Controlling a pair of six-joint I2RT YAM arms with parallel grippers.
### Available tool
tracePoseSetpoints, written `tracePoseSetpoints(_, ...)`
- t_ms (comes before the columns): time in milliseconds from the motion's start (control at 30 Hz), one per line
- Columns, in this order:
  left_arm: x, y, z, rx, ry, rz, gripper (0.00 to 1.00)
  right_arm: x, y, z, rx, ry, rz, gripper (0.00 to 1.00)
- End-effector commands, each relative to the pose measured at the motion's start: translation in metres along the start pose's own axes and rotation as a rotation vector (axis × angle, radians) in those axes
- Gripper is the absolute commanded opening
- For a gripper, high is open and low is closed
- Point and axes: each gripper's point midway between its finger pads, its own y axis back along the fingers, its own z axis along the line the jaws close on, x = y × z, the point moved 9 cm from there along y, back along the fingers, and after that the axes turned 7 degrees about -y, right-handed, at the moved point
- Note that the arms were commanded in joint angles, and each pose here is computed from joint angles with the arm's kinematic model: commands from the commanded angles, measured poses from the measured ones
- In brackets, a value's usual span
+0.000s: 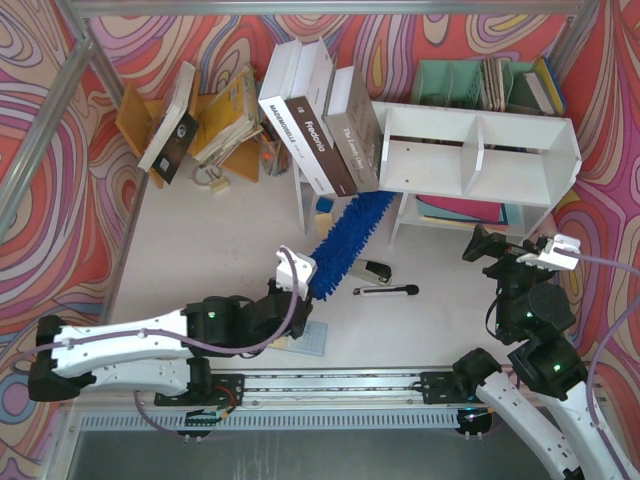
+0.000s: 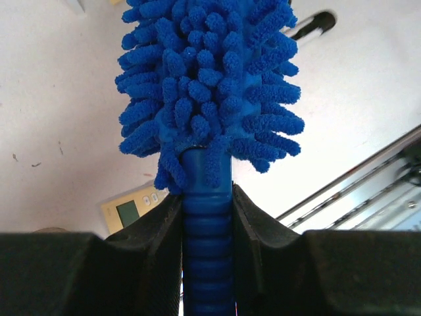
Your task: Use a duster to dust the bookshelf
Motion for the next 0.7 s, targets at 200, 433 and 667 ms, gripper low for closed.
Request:
tracePoseSetpoints(200,-0.002,0.000,-0.006,0.024,0.017,-0.002,0.00,0.000,0.000,0.000,0.002,0.001,-0.004,0.99)
tracePoseSetpoints(433,0.032,-0.025,-0.018,0.003,-0.030,0.175,0.00,0.000,0.000,0.000,0.000,0.000,-0.004,0.99)
tracePoseSetpoints(667,0.024,-0.022,-0.012,-0.043,-0.048,0.138,0.00,0.000,0.000,0.000,-0.001,-0.001,-0.003,0.99)
